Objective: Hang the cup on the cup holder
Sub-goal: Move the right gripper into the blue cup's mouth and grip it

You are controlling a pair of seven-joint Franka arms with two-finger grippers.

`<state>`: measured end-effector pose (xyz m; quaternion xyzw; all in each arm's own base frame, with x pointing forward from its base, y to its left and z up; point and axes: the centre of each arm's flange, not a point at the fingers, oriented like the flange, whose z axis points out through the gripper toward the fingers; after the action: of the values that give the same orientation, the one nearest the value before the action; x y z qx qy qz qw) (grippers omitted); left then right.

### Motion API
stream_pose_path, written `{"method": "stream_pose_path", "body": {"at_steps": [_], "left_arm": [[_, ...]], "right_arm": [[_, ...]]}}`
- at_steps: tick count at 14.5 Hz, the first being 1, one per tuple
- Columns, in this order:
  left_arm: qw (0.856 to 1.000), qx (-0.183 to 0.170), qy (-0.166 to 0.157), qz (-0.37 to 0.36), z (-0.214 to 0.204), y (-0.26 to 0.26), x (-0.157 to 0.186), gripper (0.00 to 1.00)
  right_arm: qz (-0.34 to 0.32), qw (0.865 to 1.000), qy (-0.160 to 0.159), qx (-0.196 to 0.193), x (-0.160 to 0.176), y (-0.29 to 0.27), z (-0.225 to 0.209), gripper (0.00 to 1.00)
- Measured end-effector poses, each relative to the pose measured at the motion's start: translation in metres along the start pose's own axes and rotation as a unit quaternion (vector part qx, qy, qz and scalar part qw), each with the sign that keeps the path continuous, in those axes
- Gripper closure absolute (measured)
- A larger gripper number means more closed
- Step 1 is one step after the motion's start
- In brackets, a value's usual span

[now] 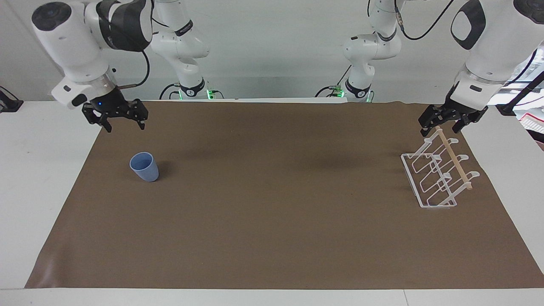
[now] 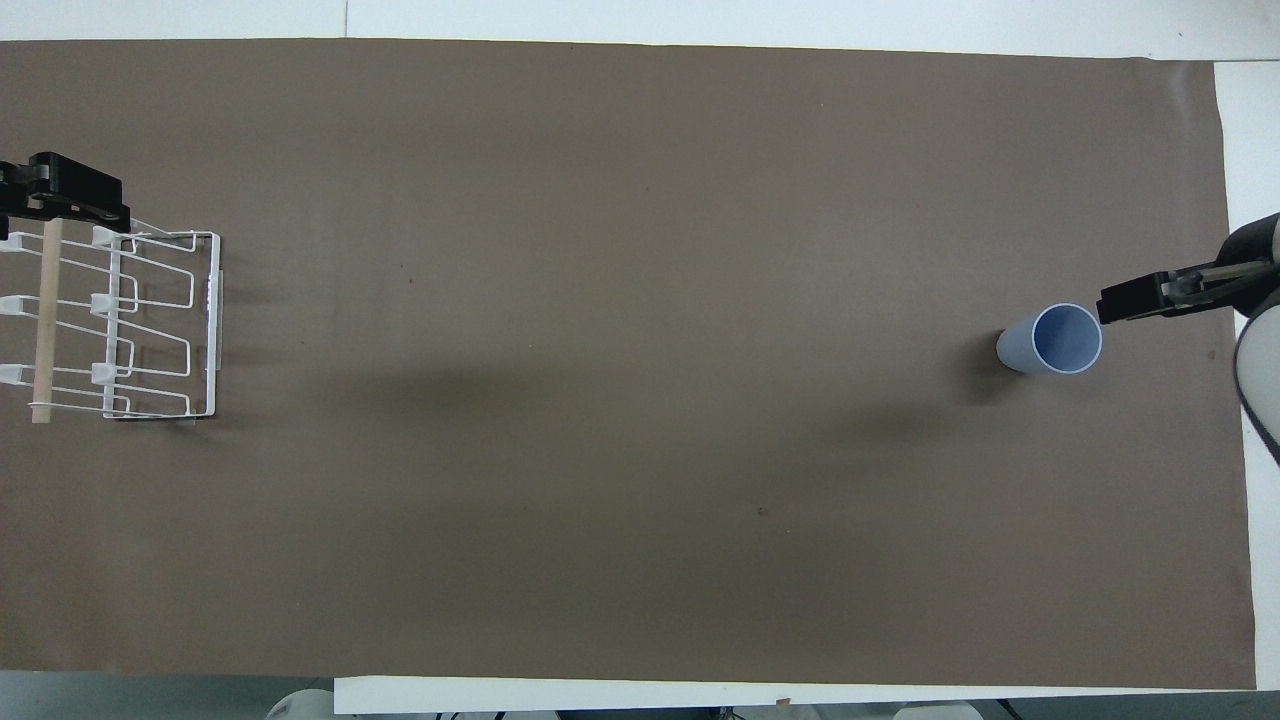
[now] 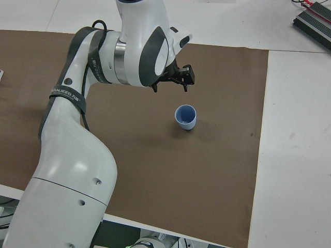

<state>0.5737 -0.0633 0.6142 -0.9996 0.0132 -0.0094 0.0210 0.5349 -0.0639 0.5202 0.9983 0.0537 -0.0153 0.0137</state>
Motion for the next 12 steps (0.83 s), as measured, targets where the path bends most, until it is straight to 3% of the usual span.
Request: {"method": "stream_pose_path", "body": {"at_steps": [6,12], "left_arm": [[1.0,0.001,-0.006,-0.001,0.004,-0.001,-0.004,0.0],[1.0,0.001,-0.007,-0.001,0.004,-0.001,-0.004,0.0]], "right_arm": [[0.021,0.999,-0.028,0.013,0.01,0.051,0.108,0.0],[0.017,0.999,-0.025,0.02,0.011,0.045,0.153,0.04]]}}
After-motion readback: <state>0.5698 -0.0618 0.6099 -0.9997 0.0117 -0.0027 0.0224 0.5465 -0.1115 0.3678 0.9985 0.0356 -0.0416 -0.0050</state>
